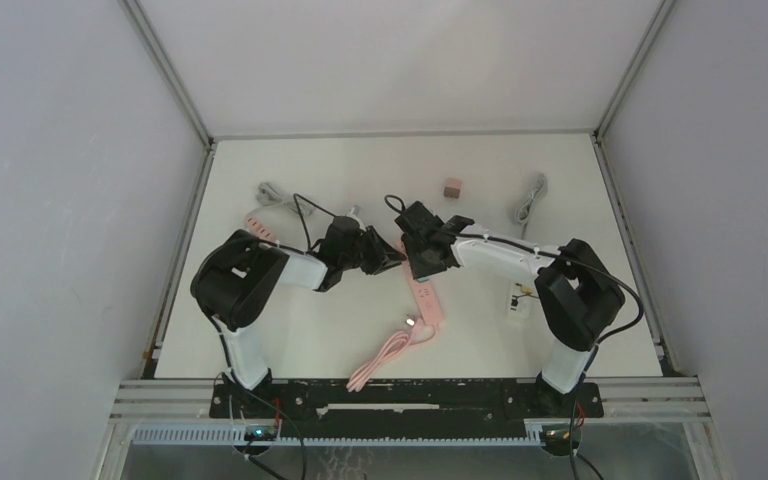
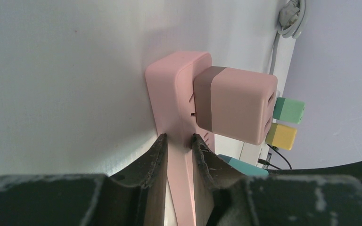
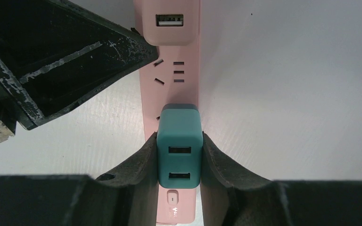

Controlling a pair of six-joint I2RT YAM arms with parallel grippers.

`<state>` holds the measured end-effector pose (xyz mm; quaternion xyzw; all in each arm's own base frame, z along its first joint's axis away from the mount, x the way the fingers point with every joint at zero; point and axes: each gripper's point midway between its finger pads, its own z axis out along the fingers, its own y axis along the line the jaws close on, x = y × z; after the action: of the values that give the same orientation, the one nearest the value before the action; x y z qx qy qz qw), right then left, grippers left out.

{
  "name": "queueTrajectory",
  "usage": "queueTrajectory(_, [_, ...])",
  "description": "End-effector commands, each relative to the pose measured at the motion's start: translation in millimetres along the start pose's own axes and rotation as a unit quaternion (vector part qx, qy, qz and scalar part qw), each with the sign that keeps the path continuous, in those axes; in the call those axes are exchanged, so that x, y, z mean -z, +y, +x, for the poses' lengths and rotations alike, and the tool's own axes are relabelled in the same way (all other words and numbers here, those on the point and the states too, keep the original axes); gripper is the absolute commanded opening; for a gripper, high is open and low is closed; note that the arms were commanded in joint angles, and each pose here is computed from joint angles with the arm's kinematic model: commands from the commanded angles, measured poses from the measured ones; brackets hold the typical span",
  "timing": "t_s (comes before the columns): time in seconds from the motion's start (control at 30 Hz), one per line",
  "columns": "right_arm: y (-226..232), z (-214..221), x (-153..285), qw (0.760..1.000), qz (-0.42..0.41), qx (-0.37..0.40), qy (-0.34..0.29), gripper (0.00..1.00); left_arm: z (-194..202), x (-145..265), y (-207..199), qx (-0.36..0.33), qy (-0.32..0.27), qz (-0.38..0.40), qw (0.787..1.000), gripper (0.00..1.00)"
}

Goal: Insert the plug
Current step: Insert the plug into the socket.

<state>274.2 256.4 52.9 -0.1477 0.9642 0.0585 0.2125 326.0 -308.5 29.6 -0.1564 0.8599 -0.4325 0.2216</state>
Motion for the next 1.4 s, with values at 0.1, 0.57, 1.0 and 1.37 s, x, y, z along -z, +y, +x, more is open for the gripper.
queueTrajectory(0.1, [5, 30, -16, 0.998, 0.013, 0.046, 0.035, 0.0, 25, -2, 46, 0.007, 0.024, -0.076, 0.997, 0.26])
queueTrajectory(0.57, [-12, 53, -29, 0.996, 0.02, 0.008, 0.091, 0.0, 25, -2, 46, 0.008, 0.025, -0.075, 0.997, 0.26])
queueTrajectory(1.0, [9, 71, -39, 0.992, 0.024, 0.058, 0.107, 0.0, 26, -2, 46, 0.009, 0.025, -0.075, 0.997, 0.26])
queueTrajectory(1.37, [-12, 74, -39, 0.992, 0.024, -0.001, 0.127, 0.0, 25, -1, 45, 0.009, 0.024, -0.075, 0.997, 0.26])
